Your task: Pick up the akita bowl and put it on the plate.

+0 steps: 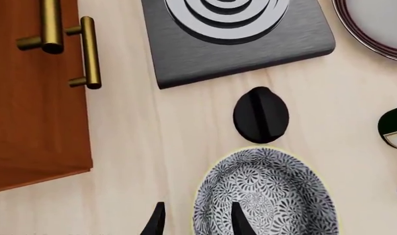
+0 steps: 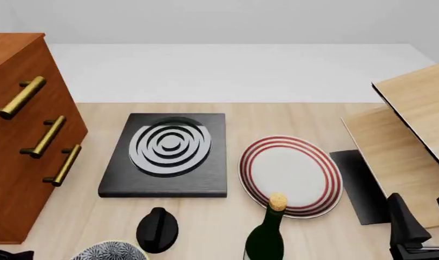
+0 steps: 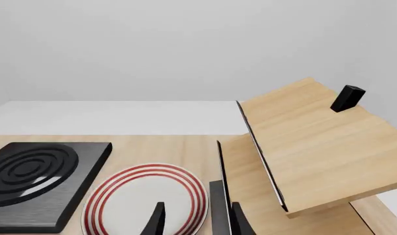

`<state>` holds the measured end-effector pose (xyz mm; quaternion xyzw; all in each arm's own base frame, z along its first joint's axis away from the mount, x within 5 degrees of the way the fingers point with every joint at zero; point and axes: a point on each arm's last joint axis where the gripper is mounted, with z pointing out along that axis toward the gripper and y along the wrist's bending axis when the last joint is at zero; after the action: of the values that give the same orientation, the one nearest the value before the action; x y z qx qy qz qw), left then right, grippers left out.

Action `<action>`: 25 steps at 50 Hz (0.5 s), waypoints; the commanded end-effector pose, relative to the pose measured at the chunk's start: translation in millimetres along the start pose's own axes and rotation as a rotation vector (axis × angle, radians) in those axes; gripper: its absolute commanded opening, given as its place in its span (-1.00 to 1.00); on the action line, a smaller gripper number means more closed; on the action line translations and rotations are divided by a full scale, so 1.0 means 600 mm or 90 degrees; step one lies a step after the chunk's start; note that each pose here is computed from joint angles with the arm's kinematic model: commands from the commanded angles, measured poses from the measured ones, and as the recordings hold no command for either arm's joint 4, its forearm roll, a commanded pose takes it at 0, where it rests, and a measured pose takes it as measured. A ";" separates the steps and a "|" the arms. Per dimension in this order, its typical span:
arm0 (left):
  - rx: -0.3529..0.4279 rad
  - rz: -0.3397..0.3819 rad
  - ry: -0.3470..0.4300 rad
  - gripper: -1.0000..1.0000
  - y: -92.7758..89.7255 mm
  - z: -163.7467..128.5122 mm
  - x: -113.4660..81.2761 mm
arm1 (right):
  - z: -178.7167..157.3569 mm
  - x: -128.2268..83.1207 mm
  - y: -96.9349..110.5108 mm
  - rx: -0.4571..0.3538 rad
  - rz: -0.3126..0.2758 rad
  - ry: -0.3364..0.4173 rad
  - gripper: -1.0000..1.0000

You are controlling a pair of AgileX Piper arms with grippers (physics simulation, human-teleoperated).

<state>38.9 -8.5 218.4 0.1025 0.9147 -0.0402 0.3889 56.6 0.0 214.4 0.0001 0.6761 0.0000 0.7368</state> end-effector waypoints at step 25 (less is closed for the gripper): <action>0.003 -0.003 0.009 1.00 -0.001 0.027 0.012 | 0.000 0.000 0.000 0.000 0.000 0.000 1.00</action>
<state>43.8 -9.7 205.4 0.1008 0.9172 -0.0419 0.3832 56.6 0.0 214.4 0.0001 0.6761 0.0000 0.7368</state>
